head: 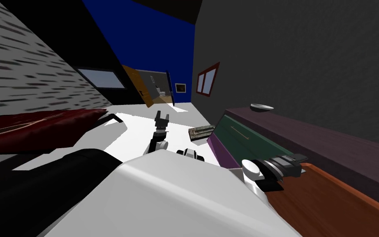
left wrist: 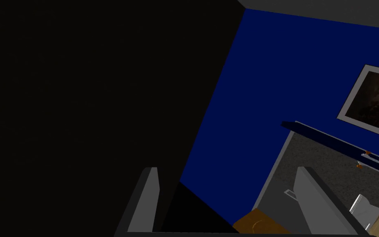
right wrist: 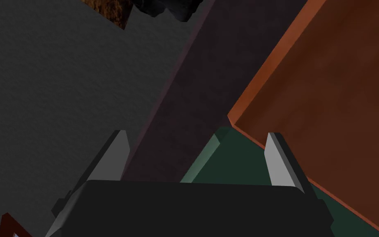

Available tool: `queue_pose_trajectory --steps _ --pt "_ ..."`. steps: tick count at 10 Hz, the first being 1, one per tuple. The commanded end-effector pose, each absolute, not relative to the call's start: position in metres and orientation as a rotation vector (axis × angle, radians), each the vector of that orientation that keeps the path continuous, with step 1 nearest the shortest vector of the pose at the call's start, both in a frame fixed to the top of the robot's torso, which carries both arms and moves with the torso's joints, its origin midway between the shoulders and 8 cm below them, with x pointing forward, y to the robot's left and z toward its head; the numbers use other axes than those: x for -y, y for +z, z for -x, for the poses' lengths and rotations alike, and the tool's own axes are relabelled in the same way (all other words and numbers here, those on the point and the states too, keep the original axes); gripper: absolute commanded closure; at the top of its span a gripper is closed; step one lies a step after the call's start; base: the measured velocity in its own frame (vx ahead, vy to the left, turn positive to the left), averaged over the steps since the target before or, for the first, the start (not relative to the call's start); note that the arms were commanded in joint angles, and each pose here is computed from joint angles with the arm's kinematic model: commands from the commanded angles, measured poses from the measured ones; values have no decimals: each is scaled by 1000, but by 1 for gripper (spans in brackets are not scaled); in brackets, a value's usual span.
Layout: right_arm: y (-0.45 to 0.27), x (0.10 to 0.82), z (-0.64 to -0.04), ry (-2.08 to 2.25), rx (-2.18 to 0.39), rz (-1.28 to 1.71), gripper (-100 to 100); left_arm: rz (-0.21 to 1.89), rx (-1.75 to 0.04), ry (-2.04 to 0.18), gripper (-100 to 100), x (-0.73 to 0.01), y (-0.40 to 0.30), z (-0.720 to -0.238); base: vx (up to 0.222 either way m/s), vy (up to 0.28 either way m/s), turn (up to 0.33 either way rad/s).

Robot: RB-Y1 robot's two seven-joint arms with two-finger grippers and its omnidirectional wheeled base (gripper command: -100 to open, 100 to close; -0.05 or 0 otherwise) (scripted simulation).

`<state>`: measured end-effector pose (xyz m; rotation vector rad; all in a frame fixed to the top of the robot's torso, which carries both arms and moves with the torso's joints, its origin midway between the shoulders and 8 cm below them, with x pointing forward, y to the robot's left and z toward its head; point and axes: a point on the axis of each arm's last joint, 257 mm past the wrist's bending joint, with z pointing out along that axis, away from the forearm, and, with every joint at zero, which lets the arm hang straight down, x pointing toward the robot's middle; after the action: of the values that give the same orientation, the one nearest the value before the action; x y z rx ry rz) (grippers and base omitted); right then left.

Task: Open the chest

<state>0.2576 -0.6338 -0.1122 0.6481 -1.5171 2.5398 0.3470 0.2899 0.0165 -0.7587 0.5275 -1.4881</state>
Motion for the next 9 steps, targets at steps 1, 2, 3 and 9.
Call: queue_pose_trajectory --steps 1,2,3,9 --pt "-128 643 -252 2542 1610 -600 -100 759 -527 -1488 0 -290 17 -347 17 44 99" --pt "-141 651 -248 2523 1666 -575 -100 759 -528 -1488 0 -290 17 -347 15 53 170" --pt "-141 651 -248 2537 1680 -562 -100 759 -527 -1488 0 -290 17 -347 10 41 123" --pt "-175 670 -237 2514 1849 -454 -100 759 -528 -1488 0 -290 17 -347 9 39 143"
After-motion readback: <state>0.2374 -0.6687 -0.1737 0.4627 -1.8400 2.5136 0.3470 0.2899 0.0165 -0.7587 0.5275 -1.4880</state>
